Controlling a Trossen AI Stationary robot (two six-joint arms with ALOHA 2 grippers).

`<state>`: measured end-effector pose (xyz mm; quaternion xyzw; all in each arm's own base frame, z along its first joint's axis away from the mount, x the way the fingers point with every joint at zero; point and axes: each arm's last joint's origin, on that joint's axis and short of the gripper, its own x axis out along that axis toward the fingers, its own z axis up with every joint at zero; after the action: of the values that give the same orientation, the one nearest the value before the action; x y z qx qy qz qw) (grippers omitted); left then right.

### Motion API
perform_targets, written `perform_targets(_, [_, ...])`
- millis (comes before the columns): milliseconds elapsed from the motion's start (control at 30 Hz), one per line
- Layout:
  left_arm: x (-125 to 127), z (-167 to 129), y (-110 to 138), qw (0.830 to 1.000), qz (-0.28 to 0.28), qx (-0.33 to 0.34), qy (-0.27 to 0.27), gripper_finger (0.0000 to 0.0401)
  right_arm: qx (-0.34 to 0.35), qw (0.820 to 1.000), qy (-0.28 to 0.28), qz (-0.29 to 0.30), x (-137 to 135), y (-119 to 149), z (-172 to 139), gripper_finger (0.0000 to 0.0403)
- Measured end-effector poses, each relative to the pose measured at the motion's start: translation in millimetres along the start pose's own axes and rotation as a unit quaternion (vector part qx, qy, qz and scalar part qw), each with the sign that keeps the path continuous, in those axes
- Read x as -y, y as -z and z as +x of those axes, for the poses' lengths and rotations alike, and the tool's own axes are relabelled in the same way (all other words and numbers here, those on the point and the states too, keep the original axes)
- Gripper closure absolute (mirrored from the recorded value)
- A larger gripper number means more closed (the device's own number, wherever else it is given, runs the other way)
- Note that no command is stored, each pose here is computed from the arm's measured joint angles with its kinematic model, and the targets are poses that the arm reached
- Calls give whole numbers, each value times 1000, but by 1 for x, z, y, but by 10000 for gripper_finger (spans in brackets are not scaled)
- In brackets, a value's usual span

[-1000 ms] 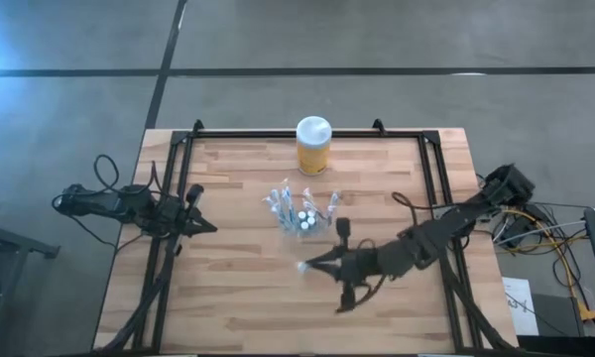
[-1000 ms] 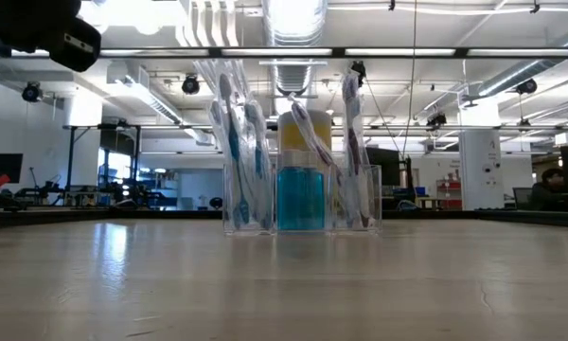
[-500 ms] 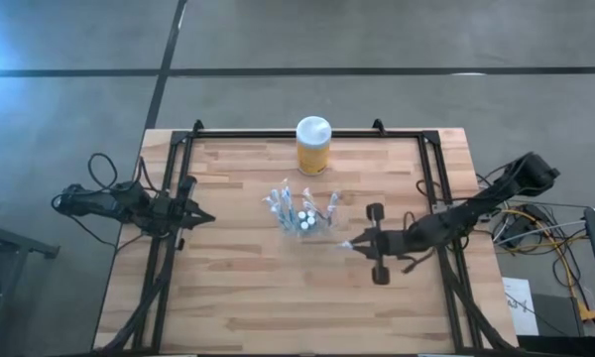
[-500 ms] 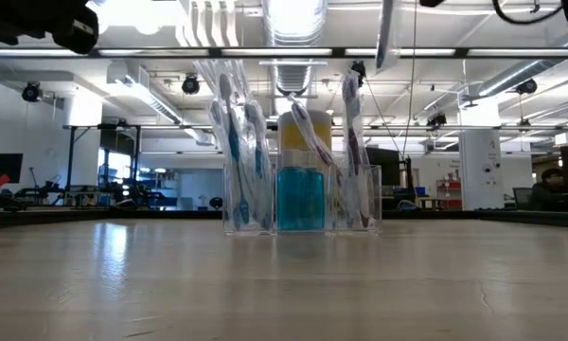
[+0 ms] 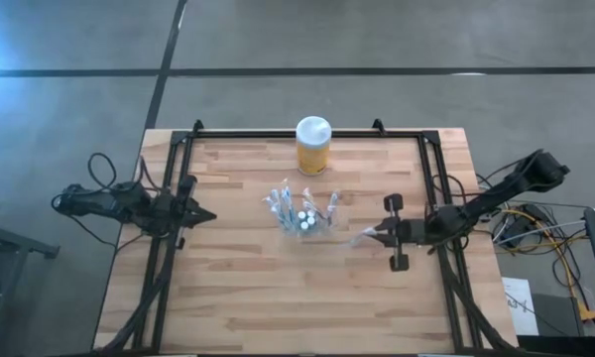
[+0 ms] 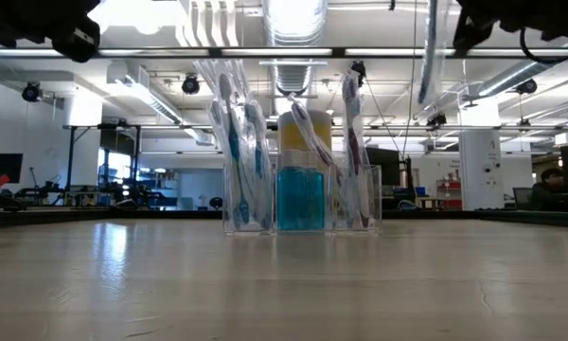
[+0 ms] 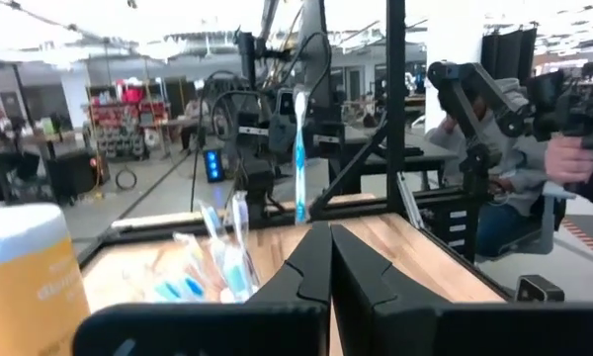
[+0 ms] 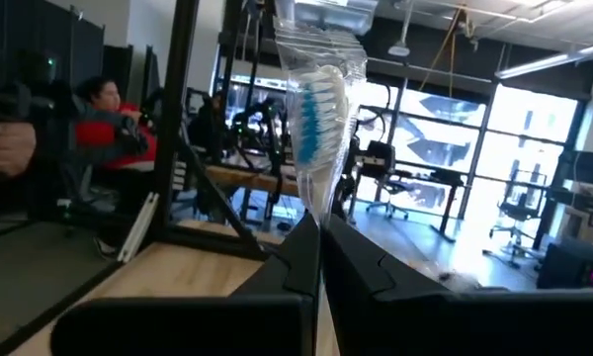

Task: Pick & Place toothbrushing station
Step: Put the blue toothbrush into the transparent organizer

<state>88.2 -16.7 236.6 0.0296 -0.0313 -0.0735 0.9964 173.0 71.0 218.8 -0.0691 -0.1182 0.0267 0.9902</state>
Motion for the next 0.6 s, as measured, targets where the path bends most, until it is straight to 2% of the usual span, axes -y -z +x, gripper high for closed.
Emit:
perform_targets(200, [-1,0,2,999,-27,-12,-23,400,30,999,-21,15,6,11,-27,395])
perform_targets(367, [-3,0,4,998,-28,-20,-57,400,23,999,-24,17,10,24,-45,395])
perform_targets(600, [-5,0,4,995,-38,-18,-86,395,33,998,-56,7,10,22,-48,395])
